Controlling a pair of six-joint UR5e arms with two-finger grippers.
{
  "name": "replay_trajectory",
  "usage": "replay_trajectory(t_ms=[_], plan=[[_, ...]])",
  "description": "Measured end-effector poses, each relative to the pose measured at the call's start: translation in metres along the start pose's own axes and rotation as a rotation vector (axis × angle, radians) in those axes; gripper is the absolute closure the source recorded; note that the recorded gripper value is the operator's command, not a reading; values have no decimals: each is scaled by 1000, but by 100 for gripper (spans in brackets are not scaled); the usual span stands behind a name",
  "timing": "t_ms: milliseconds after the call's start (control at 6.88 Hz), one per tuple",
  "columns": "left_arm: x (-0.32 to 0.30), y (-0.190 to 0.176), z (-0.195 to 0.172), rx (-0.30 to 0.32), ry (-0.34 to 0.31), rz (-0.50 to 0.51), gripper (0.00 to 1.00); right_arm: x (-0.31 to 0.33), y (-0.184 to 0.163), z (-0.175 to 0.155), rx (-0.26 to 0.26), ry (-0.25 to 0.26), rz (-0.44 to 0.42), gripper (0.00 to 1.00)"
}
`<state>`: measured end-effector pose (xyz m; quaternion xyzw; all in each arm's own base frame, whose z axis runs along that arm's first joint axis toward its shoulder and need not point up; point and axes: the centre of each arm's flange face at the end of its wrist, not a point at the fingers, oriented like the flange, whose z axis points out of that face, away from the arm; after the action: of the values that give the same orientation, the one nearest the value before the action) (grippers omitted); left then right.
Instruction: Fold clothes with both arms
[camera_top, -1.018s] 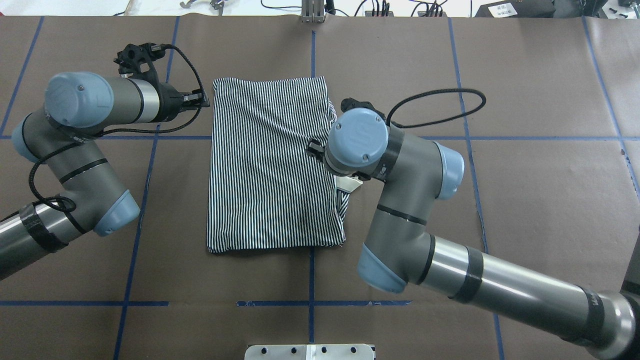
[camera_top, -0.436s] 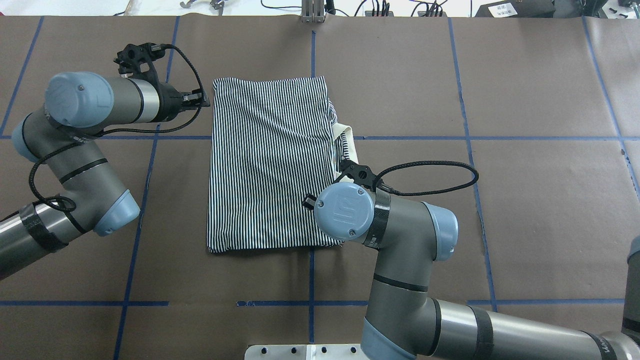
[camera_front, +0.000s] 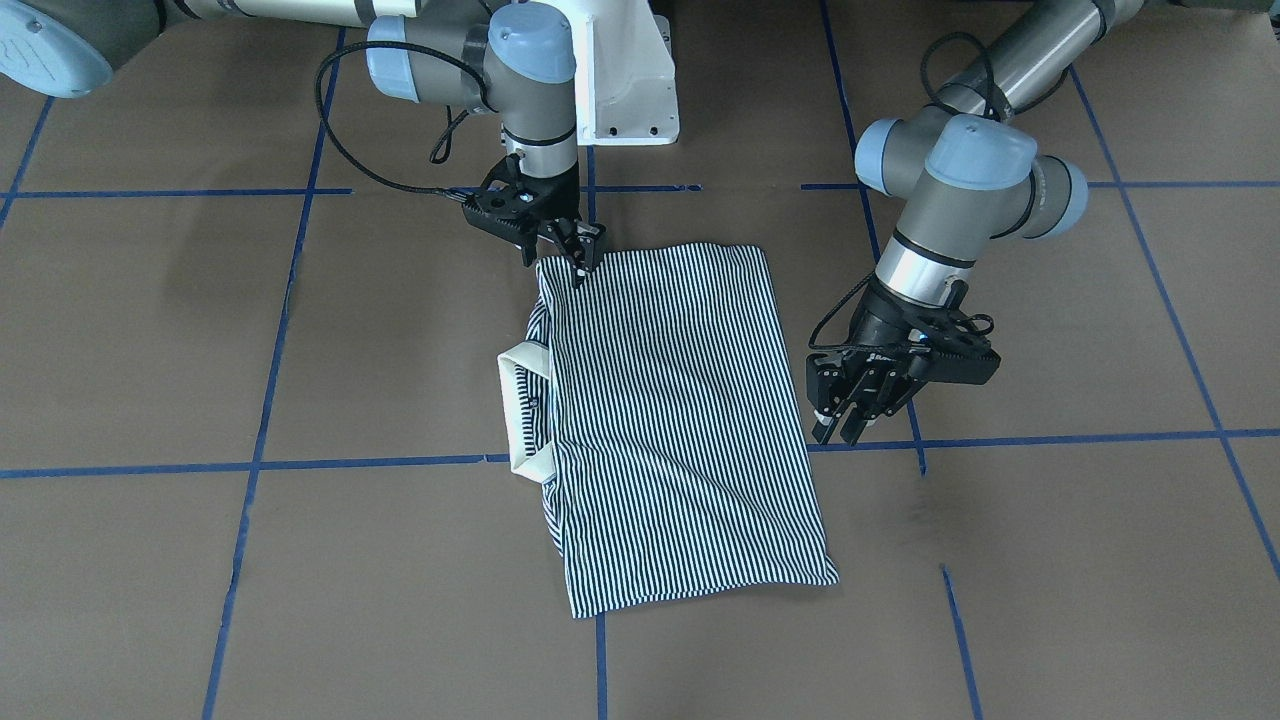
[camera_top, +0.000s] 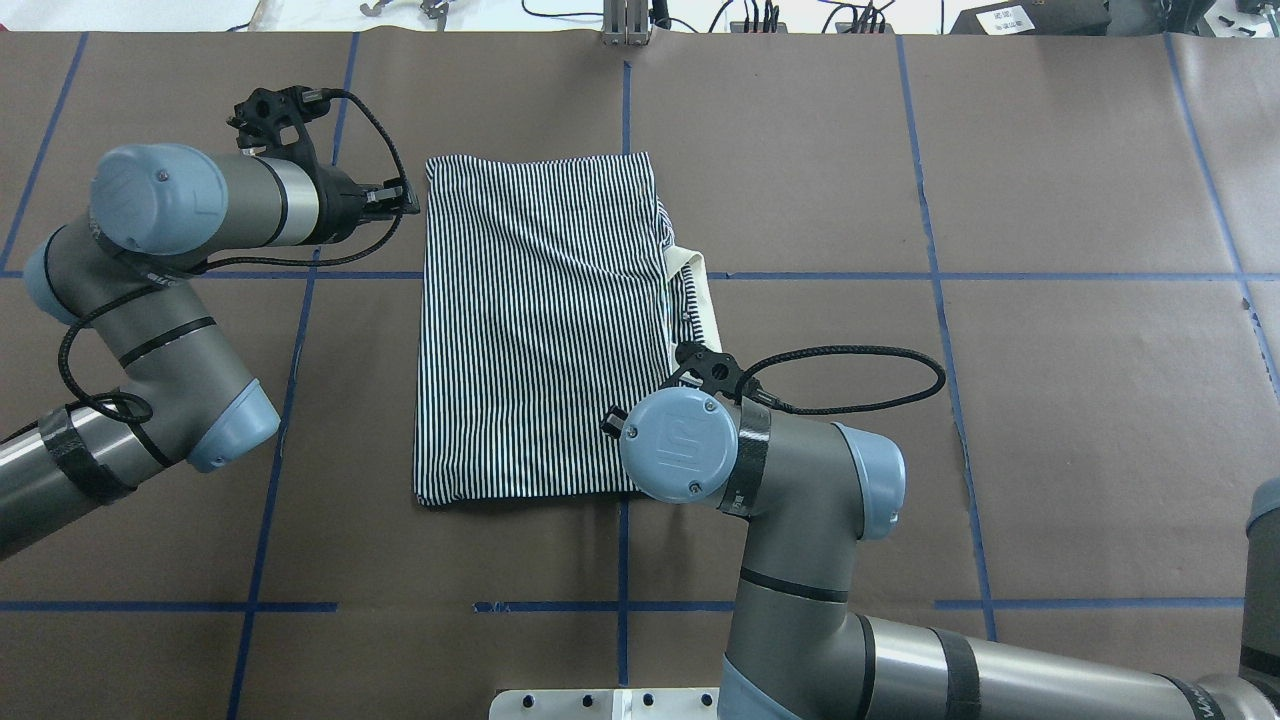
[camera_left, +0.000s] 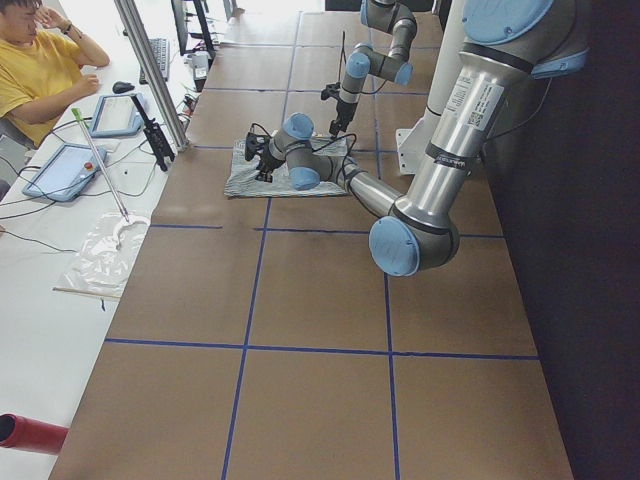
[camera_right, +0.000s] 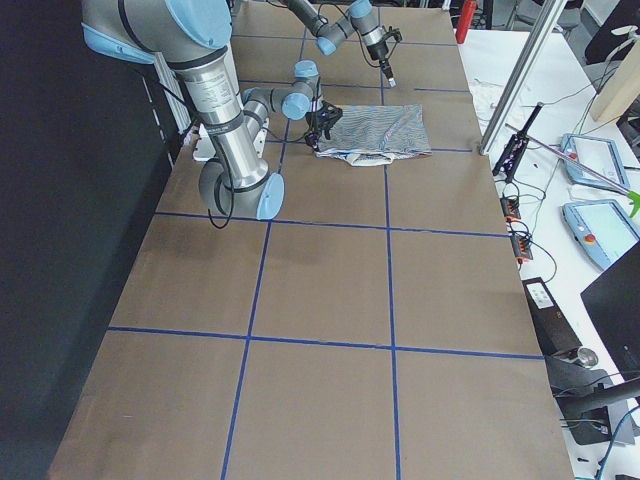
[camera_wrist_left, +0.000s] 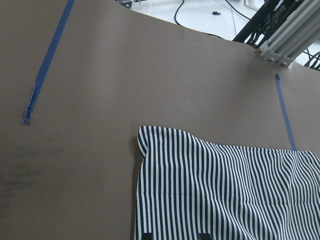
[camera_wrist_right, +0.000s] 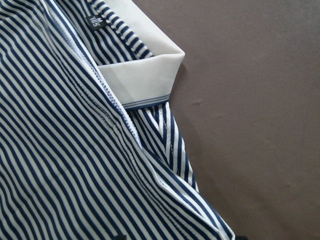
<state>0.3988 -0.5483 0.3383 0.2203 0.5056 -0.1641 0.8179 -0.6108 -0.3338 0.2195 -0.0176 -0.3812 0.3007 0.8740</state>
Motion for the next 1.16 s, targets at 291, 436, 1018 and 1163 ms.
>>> replay_trajectory(t_ms=[291,436,1018,1163], plan=[[0,0,0,0,0,-1,57,-1,1,6,3,7,-5,22],[0,0,0,0,0,0,57,0,1,10,5,15,-7,23],[-1,0,1,-1,-2,-1,57,1,2,19,7,33,-10,44],[-1,0,1,-1,-3,-1,57,2,2,20,7,37,-10,52]])
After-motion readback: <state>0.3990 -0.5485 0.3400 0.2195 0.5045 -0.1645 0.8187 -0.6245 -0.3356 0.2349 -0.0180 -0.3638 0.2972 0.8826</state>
